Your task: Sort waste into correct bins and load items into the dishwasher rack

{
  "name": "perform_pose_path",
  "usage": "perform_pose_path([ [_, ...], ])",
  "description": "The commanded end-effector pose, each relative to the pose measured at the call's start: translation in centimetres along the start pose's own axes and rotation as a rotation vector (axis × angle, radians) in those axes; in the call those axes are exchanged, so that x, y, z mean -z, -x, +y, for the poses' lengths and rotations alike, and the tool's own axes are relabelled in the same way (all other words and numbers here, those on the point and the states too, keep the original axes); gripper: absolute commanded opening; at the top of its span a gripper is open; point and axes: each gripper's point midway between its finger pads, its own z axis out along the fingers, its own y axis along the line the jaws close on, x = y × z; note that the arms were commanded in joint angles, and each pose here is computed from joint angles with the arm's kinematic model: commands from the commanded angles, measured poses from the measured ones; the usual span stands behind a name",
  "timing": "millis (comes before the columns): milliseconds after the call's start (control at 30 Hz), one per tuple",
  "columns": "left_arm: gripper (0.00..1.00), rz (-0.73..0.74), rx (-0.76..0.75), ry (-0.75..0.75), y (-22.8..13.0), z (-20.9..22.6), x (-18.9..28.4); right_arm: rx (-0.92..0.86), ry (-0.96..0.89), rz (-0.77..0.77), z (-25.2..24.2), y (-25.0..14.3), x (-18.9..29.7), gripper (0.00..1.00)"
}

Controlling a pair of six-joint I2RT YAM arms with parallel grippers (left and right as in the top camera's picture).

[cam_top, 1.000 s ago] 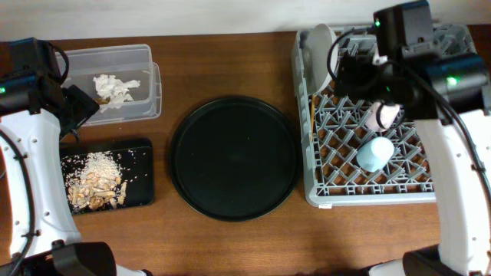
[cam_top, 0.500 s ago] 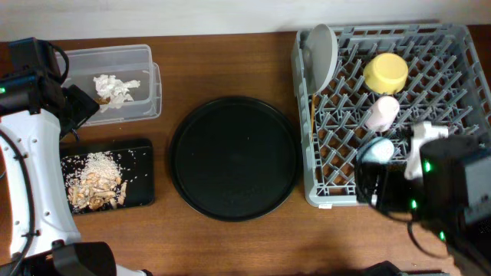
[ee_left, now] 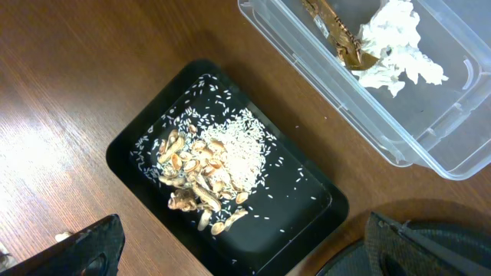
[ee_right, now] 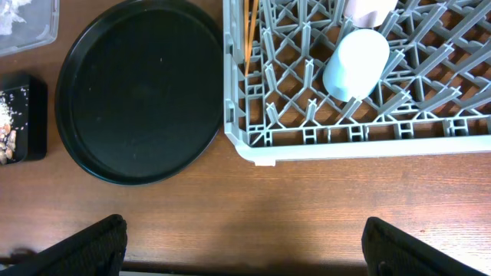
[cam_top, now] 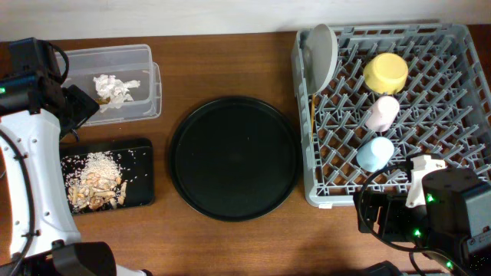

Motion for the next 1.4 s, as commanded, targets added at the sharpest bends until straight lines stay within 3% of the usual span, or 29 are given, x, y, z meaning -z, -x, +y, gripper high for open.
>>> perform_pose_path([
  [0,0.99,-0.023,0.014,0.002,0.4,0.4,0.6,0.014,-0.004,-0.006,-0.2,-0.2,-0.1,0.98],
  [133,0.99,-0.023,0.014,0.002,0.4,0.4,0.6,-0.058,-0.024,-0.098,-1.9,-0.7,0.2,0.98],
  [333,0.99,-0.024,0.014,0.002,0.4,0.4,0.6,0.182,0.038,-0.458,-2.0,0.1,-0.8,0.98],
  [633,0.99,-0.024,0.014,0.002,0.4,0.4,0.6,0.197,0.051,-0.797,-3.4,0.1,-6.2,0.98],
  [1167,0.99,-0.023,0.014,0.002,0.4,0.4,0.6,0.179,0.102,-1.099,-4.0,3.1,-11.8,0.98],
  [1367,0.99,-0.023,0.014,0.002,0.4,0.4,0.6,0.144,0.044,-1.081,-5.2,2.9,-12.4,0.99],
])
